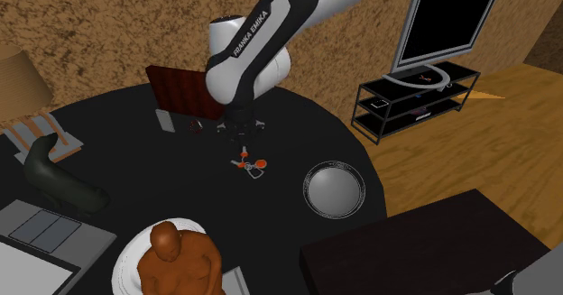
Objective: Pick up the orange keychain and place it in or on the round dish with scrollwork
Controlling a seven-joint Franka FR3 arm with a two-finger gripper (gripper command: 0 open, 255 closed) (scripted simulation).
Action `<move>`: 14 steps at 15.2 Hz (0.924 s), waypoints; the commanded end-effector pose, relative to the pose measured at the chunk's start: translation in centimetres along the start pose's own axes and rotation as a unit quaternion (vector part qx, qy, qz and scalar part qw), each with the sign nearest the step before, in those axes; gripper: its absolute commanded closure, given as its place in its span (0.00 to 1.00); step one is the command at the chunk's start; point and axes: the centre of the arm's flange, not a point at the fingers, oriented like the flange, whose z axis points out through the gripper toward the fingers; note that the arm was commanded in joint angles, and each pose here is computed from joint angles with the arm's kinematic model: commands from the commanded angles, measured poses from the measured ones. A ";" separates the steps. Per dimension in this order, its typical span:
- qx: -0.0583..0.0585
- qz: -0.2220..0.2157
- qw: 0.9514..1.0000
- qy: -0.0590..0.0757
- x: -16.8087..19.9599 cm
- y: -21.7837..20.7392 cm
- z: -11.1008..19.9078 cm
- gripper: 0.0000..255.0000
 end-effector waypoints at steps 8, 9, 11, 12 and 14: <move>0.000 0.000 1.000 0.000 -2.3 11.6 -0.5 1.00; 0.000 0.000 1.000 0.000 -2.6 12.9 -0.5 1.00; 0.000 0.000 1.000 0.000 -3.1 15.5 -0.6 1.00; 0.000 0.000 1.000 0.000 -3.4 16.8 -0.6 1.00; 0.000 0.000 1.000 0.000 -4.0 19.4 -0.6 1.00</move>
